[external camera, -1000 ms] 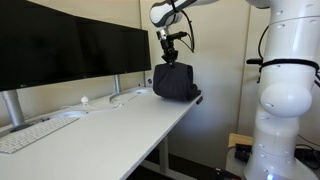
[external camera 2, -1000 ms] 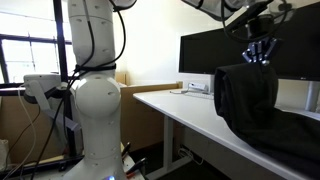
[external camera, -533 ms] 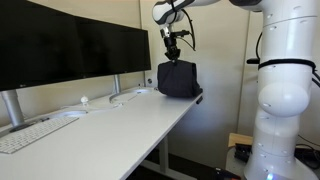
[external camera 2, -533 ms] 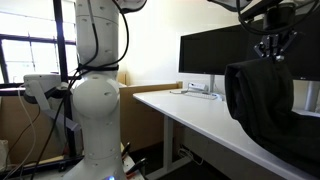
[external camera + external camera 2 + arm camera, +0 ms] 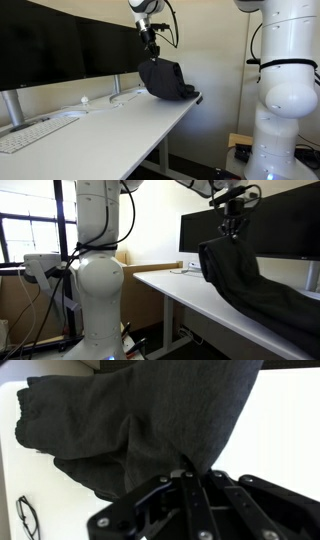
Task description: Fold the pants in half twice
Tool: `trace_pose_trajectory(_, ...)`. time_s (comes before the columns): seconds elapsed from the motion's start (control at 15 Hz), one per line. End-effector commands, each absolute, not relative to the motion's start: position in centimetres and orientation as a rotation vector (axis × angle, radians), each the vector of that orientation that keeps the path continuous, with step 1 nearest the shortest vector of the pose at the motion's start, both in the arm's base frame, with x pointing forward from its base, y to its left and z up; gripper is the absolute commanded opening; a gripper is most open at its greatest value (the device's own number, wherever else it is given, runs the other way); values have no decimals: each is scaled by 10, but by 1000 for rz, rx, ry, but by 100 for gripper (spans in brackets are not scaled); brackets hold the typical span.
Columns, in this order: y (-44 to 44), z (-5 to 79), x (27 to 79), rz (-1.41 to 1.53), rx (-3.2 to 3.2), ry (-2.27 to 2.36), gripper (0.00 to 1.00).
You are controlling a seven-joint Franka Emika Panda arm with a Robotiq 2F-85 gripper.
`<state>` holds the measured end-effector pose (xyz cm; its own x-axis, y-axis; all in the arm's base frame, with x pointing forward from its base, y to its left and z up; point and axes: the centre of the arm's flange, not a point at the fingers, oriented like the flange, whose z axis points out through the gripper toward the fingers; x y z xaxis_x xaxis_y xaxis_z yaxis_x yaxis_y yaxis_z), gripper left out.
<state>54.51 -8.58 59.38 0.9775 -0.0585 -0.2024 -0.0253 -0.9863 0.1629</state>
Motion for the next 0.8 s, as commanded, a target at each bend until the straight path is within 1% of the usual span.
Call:
trace_pose_trajectory(0.0,-32,621,553,-293,3001,48,5)
trace_pose_trajectory(0.13,-34,641,552,-241,3010,39,5)
trace_pose_trajectory(0.27,-71,666,547,-194,3030,-50,5)
trace_pose_trajectory(0.4,-131,677,540,-186,3054,-208,5)
trace_pose_trajectory(0.53,-190,675,530,-212,3082,-365,5)
trace_pose_trajectory(0.73,-277,630,512,-341,3126,-559,5)
